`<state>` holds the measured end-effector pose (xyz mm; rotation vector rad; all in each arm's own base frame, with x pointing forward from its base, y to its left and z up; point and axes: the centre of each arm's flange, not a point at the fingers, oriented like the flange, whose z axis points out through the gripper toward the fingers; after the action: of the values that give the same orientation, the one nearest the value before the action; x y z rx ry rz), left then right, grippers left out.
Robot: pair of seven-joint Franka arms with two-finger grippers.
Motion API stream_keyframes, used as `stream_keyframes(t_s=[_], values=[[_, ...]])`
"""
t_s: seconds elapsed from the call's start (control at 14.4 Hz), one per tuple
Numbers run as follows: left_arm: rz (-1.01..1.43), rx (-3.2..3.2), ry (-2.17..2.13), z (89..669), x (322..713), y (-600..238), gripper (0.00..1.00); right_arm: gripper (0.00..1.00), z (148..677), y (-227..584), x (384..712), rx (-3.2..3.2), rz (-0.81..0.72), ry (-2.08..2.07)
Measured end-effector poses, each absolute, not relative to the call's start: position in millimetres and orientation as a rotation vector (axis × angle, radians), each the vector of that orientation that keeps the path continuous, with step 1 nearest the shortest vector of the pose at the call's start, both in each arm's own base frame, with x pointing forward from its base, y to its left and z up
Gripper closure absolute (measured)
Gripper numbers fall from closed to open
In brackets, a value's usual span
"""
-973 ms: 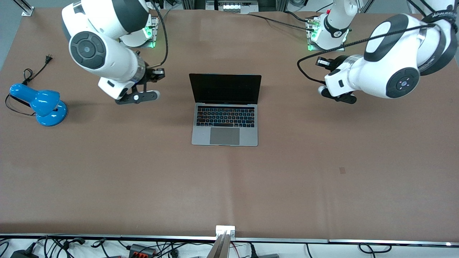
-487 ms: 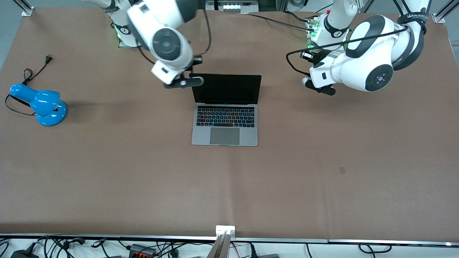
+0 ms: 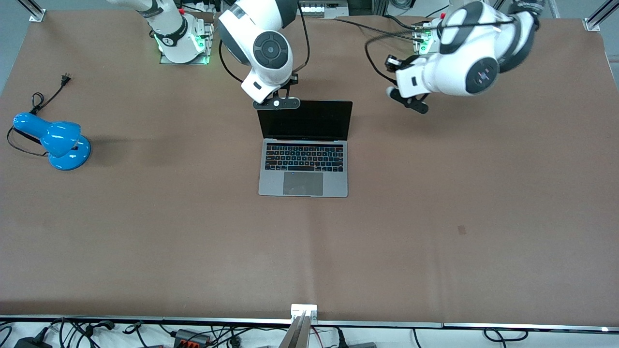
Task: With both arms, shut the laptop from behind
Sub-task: 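Raise both grippers behind the laptop screen and reach over its back, then push the screen down toward the keyboard with both grippers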
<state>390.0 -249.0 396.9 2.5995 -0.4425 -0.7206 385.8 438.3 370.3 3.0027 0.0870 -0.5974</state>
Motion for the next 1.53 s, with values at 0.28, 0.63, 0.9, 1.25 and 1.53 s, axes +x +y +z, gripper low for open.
stream_keyframes(t_s=[0.28,0.63,0.9,1.25,1.53], values=[[-0.535,2.566,-0.470,390.7,382.4,-284.2,0.99,0.99,362.9,434.7,393.1,3.013,-0.584,0.061],[-0.440,2.534,-0.475,357.1,346.2,-323.4,0.99,0.99,356.4,429.3,402.2,3.012,-0.557,0.045],[-0.302,2.559,-0.439,341.8,337.6,-335.8,0.99,0.99,355.4,423.9,410.5,3.011,-0.518,0.038],[-0.095,2.568,-0.471,321.8,359.5,-332.8,0.99,0.99,354.2,421.6,423.4,3.014,-0.468,0.037],[0.027,2.563,-0.451,300.1,386.0,-329.3,0.99,0.99,355.6,421.8,446.6,3.035,-0.447,0.009]])
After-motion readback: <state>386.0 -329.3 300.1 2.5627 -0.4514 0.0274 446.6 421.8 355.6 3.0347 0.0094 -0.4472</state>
